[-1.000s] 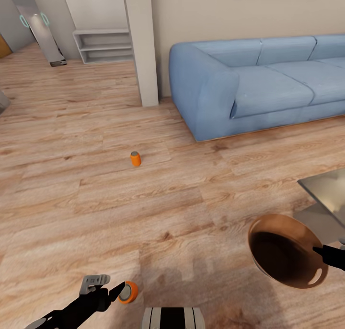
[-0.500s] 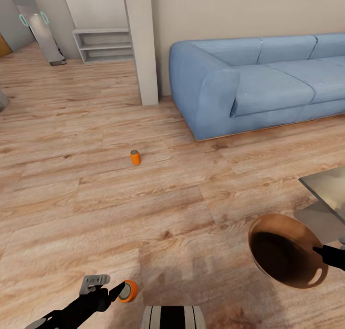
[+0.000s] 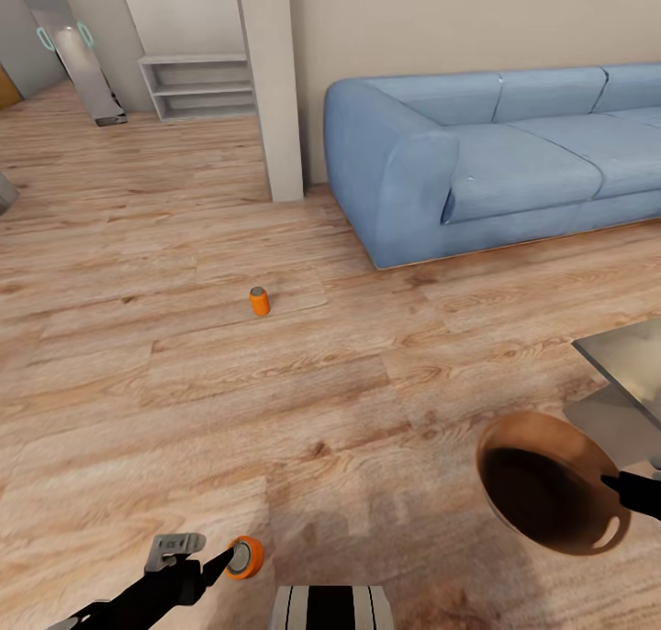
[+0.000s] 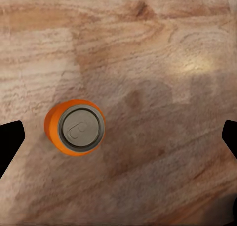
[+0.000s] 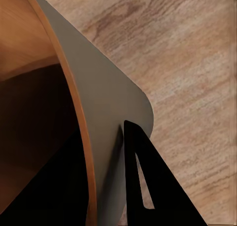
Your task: Put the three can of soda from the living room inside the tash can in the kitchen.
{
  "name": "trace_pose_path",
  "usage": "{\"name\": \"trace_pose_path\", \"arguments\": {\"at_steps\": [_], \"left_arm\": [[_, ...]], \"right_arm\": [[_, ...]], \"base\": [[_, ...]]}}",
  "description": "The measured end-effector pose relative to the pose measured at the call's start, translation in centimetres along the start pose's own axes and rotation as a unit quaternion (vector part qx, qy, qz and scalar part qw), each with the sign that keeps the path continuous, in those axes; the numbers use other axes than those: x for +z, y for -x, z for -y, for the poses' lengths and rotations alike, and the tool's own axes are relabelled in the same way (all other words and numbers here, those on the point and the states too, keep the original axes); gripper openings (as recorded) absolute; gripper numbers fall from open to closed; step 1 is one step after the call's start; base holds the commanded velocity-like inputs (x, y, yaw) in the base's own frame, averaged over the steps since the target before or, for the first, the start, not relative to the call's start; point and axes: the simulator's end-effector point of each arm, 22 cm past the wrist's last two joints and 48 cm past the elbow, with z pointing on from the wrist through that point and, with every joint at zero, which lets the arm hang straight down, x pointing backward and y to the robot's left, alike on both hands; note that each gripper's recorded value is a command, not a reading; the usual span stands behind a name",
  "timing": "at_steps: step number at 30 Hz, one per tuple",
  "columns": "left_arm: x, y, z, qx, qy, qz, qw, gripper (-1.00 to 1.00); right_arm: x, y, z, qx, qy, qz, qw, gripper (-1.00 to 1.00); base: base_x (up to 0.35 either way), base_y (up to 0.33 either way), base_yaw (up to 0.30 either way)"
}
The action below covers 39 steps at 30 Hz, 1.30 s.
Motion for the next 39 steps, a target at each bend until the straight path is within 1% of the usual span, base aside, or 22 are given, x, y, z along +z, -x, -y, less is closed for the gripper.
{"name": "trace_pose_path", "arguments": {"at_steps": [3,7,13,24,29,32,36,37,38,39], "left_arm": [[-0.2,0.0,0.1,0.001,-0.001,0.0,1.0,1.0],[-0.2,-0.5,-0.3,0.0,0.002,-0.006,1.0,1.0],[-0.3,-0.7,-0.5,0.0,0.003,-0.009,1.0,1.0],[-0.2,-0.8,-0.6,0.0,0.005,-0.009,0.9999,1.0],[0.0,-0.3,-0.9,0.003,0.012,-0.008,0.9999,1.0],[0.5,-0.1,-1.1,0.005,0.02,-0.009,0.9998,1.0],[1.4,-0.3,-0.9,-0.002,0.026,-0.019,0.9995,1.0],[3.9,1.2,-3.1,-0.013,0.072,-0.02,0.9971,1.0],[4.8,2.1,-3.0,-0.017,0.075,-0.018,0.9969,1.0],[5.1,2.1,-3.0,-0.018,0.077,-0.02,0.9966,1.0]], "right_arm": [[0.0,-0.2,0.6,-0.006,-0.012,-0.005,0.9999,-1.0],[-0.1,-0.5,1.2,-0.012,-0.027,-0.012,0.9995,-1.0],[-0.1,-0.9,2.0,-0.017,-0.044,-0.021,0.9987,-1.0],[-0.3,-1.3,2.9,-0.022,-0.064,-0.033,0.9971,-1.0],[-0.3,-1.5,3.2,-0.025,-0.07,-0.036,0.9966,-1.0],[-0.3,-1.5,3.3,-0.026,-0.073,-0.038,0.9963,-1.0],[-0.4,-1.6,3.5,-0.027,-0.076,-0.039,0.9959,-1.0],[-0.4,-1.4,3.3,-0.029,-0.073,-0.035,0.9963,-1.0],[-0.3,-1.1,2.9,-0.026,-0.064,-0.029,0.9972,-1.0],[-0.2,-0.8,2.2,-0.02,-0.047,-0.021,0.9985,-1.0]], "base": [[0.0,0.0,0.0],[0.0,0.0,0.0],[0.0,0.0,0.0],[0.0,0.0,0.0],[0.0,0.0,0.0],[0.0,0.0,0.0],[0.0,0.0,0.0],[0.0,0.0,0.0],[0.0,0.0,0.0],[0.0,0.0,0.0]]}}
